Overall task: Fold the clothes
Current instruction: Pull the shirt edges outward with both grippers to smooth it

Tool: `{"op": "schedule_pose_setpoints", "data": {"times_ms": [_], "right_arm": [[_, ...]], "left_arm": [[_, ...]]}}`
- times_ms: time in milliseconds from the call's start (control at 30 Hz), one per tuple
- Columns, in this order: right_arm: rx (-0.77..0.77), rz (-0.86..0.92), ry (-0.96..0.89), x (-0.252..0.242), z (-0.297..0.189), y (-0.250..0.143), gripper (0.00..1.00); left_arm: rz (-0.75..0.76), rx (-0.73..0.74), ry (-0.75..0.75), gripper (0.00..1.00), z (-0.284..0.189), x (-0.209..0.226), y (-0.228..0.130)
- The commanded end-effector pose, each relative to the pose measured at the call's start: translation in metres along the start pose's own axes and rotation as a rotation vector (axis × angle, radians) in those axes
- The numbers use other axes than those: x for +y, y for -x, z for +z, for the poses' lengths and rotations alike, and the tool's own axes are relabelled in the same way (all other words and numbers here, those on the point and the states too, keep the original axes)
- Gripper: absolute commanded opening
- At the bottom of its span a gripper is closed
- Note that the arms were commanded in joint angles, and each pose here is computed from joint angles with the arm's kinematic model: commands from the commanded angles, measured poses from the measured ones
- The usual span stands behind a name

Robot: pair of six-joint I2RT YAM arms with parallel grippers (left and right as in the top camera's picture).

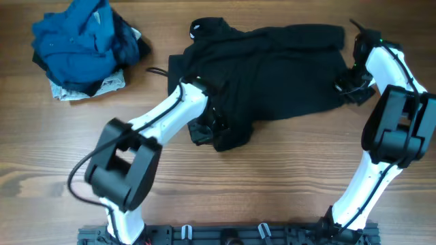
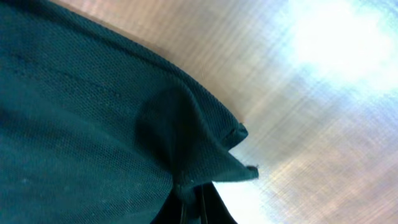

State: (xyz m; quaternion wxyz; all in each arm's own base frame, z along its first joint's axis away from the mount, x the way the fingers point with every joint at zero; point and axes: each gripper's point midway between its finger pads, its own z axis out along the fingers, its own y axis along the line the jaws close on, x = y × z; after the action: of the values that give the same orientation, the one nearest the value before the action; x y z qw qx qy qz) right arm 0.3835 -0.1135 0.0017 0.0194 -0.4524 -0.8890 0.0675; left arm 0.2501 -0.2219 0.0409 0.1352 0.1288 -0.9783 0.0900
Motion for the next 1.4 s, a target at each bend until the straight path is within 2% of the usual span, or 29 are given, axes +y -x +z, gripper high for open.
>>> {"op": "schedule_pose_setpoints", "data": {"times_ms": [0,333,367,433,467,500,533,567,700,867,1067,1167,1267,1300,1367], "right_arm": [[-0.035,0.1,-0.041,-0.024,-0.023,0.007,0.04],[-0.108,0.136,-0.065,-0.069,-0.105,-0.012,0.04],[-0.113,0.137,-0.063,-0.07,-0.108,-0.012,0.05],[-0.122,0.127,-0.057,-0.069,-0.108,-0.011,0.06],[-0.124,0.114,-0.054,-0.067,-0.107,-0.009,0.06],[-0.125,0.114,-0.054,-0.067,-0.106,-0.009,0.07],[-0.124,0.113,-0.055,-0.067,-0.106,-0.009,0.07],[-0.124,0.113,-0.055,-0.067,-0.106,-0.009,0.08],[-0.126,0.088,-0.054,-0.066,-0.106,-0.008,0.08],[-0.128,0.088,-0.052,-0.066,-0.106,-0.008,0.08],[-0.136,0.073,-0.046,-0.064,-0.106,-0.005,0.08],[-0.136,0.068,-0.044,-0.063,-0.106,-0.005,0.08],[-0.133,0.064,-0.043,-0.063,-0.106,-0.006,0.08],[-0.132,0.062,-0.044,-0.064,-0.106,-0.006,0.08],[-0.131,0.047,-0.045,-0.063,-0.106,-0.006,0.08]], "left_arm": [[-0.012,-0.003,0.01,0.04,-0.018,0.01,-0.01],[-0.049,0.055,0.127,0.04,-0.036,0.042,-0.04],[-0.049,0.039,0.15,0.06,-0.038,0.047,-0.038],[-0.044,0.011,0.169,0.18,-0.038,0.05,-0.033],[-0.037,0.003,0.16,0.21,-0.037,0.048,-0.031],[-0.035,-0.005,0.156,0.56,-0.037,0.047,-0.029],[-0.03,-0.008,0.153,0.84,-0.037,0.046,-0.028],[-0.029,-0.01,0.151,0.89,-0.036,0.045,-0.027],[-0.021,0.019,0.145,0.9,-0.033,0.043,-0.036],[0.047,0.1,0.108,0.89,0.012,0.037,-0.064],[0.211,0.088,0.11,0.85,0.031,0.04,-0.065],[0.299,0.028,0.142,0.85,0.031,0.043,-0.052],[0.383,-0.004,0.113,0.83,0.032,0.035,-0.044],[0.392,-0.012,0.106,0.75,0.032,0.033,-0.043],[0.398,-0.016,0.102,0.67,0.032,0.032,-0.042]]}}
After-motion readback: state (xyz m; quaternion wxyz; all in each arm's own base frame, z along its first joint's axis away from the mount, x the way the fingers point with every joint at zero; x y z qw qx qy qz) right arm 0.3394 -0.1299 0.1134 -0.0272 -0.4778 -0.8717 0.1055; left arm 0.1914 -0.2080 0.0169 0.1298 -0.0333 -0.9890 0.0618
